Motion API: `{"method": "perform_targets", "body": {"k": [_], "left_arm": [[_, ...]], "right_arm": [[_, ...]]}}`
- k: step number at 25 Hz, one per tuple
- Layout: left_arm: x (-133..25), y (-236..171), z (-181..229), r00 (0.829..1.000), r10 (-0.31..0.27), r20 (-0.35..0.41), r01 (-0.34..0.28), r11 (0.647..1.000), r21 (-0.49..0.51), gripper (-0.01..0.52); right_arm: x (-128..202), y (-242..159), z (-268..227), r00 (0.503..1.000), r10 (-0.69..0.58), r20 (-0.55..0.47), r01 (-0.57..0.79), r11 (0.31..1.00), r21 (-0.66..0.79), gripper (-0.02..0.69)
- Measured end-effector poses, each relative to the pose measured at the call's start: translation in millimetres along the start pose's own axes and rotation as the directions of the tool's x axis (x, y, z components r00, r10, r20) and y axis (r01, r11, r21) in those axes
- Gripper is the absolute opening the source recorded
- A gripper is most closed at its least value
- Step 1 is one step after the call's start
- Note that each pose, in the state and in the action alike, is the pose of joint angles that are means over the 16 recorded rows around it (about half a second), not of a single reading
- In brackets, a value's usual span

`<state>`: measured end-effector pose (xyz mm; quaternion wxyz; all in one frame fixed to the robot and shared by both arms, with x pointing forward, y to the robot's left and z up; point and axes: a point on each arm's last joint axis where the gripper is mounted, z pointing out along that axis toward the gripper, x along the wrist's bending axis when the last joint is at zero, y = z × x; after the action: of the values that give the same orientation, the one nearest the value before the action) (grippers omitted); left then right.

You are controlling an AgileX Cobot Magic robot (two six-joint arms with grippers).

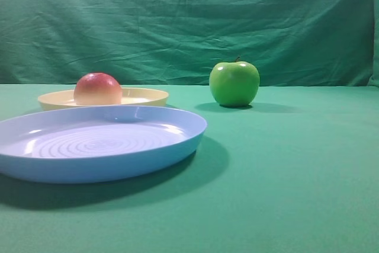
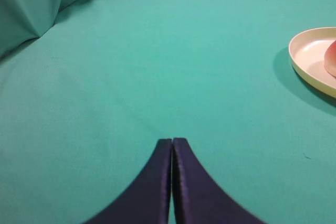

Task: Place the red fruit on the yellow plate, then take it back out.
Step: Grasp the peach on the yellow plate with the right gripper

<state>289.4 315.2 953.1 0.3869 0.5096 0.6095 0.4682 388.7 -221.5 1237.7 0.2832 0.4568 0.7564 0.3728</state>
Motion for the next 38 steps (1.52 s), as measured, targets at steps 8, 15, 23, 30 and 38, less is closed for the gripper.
{"method": "perform_targets", "body": {"k": [8,15,23,30,38], "left_arm": [[0.0,0,0,1.000,0.000,0.000,0.000,1.000,0.000,0.000],[0.0,0,0,1.000,0.000,0.000,0.000,1.000,0.000,0.000],[0.0,0,0,1.000,0.000,0.000,0.000,1.000,0.000,0.000],[0.0,0,0,1.000,0.001,0.000,-0.001,1.000,0.000,0.000],[0.0,0,0,1.000,0.002,0.000,-0.002,1.000,0.000,0.000]], "right_arm": [[-21,-82,-28,0.984,0.112,0.138,-0.095,0.987,-0.127,0.000],[-18,-158,-31,0.950,0.189,0.249,-0.105,0.944,-0.314,0.000],[-10,-231,4,0.925,0.227,0.305,-0.077,0.897,-0.434,0.000],[-6,-277,40,0.922,0.241,0.304,-0.105,0.910,-0.401,0.000],[-4,-306,62,0.919,0.262,0.294,-0.166,0.935,-0.314,0.000]]}}
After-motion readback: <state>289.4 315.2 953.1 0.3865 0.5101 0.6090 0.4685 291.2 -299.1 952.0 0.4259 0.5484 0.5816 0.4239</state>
